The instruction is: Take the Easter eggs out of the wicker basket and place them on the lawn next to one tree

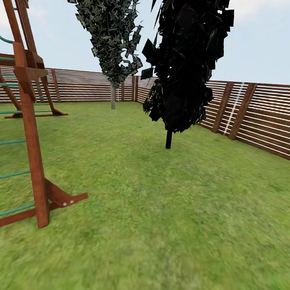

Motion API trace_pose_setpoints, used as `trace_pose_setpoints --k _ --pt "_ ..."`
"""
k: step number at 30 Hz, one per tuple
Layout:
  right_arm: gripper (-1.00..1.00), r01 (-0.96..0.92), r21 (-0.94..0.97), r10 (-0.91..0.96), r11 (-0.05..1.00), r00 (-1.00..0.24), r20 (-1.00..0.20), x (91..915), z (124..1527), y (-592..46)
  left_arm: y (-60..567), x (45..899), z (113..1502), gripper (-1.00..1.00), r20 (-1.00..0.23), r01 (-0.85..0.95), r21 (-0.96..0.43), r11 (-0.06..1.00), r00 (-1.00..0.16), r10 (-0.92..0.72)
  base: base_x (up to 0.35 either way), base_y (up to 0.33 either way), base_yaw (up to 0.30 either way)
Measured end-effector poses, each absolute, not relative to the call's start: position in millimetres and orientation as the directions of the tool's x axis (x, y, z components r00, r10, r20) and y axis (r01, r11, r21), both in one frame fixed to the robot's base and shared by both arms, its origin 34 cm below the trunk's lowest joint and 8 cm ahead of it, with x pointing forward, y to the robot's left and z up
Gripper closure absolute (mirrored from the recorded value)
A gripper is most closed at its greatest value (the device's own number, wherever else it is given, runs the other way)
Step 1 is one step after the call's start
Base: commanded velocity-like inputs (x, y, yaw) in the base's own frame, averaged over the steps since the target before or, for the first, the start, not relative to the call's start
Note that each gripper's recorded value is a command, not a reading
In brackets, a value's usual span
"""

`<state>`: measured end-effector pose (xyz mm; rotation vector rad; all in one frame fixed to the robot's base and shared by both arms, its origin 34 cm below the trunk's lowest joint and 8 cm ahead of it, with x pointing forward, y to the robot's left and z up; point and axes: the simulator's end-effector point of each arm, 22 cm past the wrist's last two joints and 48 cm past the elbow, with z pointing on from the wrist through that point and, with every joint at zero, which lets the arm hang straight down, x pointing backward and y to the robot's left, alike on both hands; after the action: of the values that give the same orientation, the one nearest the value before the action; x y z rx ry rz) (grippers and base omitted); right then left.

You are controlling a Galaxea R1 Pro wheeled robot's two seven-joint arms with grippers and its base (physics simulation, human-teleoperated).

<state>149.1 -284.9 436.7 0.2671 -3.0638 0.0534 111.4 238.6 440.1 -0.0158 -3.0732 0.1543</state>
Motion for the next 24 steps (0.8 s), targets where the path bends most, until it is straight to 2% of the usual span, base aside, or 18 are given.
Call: trace_pose_setpoints --k 24 --pt "-1.0 -0.174 -0.029 -0.172 0.984 -0.983 0.069 149.0 436.7 -284.9 238.7 111.4 440.1 -1.0 0.064 0.007 -0.1 0.995 -0.998 0.014 0.0 0.0 0.0"
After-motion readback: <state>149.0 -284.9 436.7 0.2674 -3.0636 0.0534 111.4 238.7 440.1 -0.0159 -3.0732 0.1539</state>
